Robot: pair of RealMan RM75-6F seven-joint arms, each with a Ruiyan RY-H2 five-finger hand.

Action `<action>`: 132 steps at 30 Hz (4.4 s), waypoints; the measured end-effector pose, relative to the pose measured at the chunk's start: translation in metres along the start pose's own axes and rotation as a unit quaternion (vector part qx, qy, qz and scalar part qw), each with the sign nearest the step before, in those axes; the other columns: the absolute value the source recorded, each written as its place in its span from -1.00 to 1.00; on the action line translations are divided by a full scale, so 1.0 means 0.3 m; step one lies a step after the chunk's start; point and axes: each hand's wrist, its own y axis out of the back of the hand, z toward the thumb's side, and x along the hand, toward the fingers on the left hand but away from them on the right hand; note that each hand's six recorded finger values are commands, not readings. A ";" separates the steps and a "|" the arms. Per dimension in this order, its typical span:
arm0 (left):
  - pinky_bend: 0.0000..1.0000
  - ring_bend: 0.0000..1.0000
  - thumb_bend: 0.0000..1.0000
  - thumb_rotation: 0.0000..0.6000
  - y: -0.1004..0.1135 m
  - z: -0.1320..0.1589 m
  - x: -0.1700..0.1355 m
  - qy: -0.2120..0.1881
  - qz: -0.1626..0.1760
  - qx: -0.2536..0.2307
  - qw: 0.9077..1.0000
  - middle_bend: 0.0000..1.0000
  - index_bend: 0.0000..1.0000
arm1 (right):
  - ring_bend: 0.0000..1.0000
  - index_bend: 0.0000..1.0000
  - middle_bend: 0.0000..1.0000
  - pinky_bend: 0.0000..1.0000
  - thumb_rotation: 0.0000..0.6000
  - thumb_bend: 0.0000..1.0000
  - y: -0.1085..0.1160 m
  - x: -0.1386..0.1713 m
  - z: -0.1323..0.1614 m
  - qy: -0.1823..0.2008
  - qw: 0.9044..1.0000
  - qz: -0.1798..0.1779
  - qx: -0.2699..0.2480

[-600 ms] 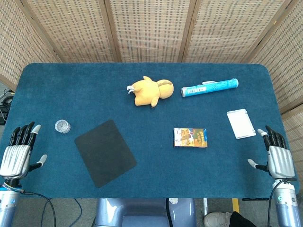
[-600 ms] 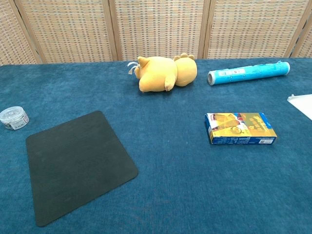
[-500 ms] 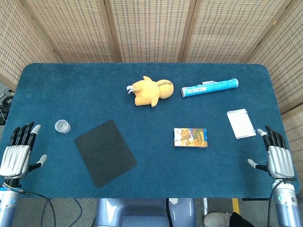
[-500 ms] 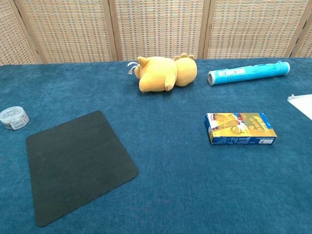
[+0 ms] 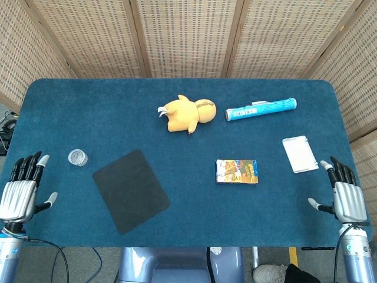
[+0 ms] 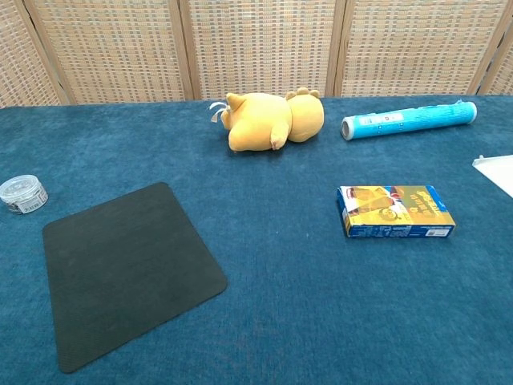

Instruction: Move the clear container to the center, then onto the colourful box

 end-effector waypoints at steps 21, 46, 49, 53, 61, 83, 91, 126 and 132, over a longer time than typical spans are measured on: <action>-1.00 -1.00 -0.46 1.00 -0.029 -0.003 0.031 0.004 -0.022 -0.009 1.000 -1.00 -1.00 | -1.00 -0.77 -1.00 -0.95 1.00 -0.98 -0.013 -0.003 0.000 -0.001 1.000 0.008 0.001; -1.00 -1.00 -0.42 1.00 -0.022 -0.143 0.362 0.016 -0.159 -0.002 0.987 -1.00 -0.89 | -1.00 -0.77 -1.00 -0.95 1.00 -0.98 -0.042 0.001 0.020 0.008 1.000 0.021 0.004; -1.00 -1.00 -0.41 1.00 -0.035 -0.171 0.395 0.030 -0.178 0.008 0.984 -1.00 -0.85 | -1.00 -0.77 -1.00 -0.95 1.00 -0.98 -0.046 0.000 0.020 0.008 1.000 0.023 0.005; -1.00 -1.00 -0.40 1.00 -0.064 -0.189 0.426 0.041 -0.203 0.022 0.978 -1.00 -0.76 | -1.00 -0.77 -1.00 -0.95 1.00 -0.98 -0.049 -0.001 0.019 0.006 1.000 0.025 0.005; -1.00 -1.00 -0.39 1.00 -0.134 -0.191 0.461 0.050 -0.230 0.041 0.971 -1.00 -0.75 | -1.00 -0.77 -1.00 -0.95 1.00 -0.98 -0.051 -0.001 0.021 0.008 1.000 0.027 0.003; -1.00 -1.00 -0.38 1.00 -0.288 -0.079 0.552 0.032 -0.256 0.078 0.963 -1.00 -0.75 | -1.00 -0.77 -1.00 -0.95 1.00 -0.98 -0.060 -0.002 0.007 0.002 0.999 0.034 -0.002; -1.00 -1.00 -0.38 1.00 -0.314 -0.088 0.566 0.044 -0.261 0.084 0.960 -1.00 -0.74 | -1.00 -0.77 -1.00 -0.95 1.00 -0.98 -0.063 -0.003 0.006 0.001 0.999 0.037 -0.004; -1.00 -1.00 -0.10 1.00 -0.274 -0.004 0.573 0.024 -0.235 0.055 0.970 -1.00 -0.09 | -1.00 -0.77 -1.00 -0.97 1.00 -0.97 -0.041 -0.004 -0.001 0.000 0.999 0.026 -0.019; -1.00 -1.00 -0.10 1.00 -0.190 0.112 0.562 -0.016 -0.217 0.040 0.975 -1.00 -0.09 | -1.00 -0.76 -1.00 -0.97 1.00 -0.98 -0.030 -0.006 -0.005 0.001 0.999 0.023 -0.024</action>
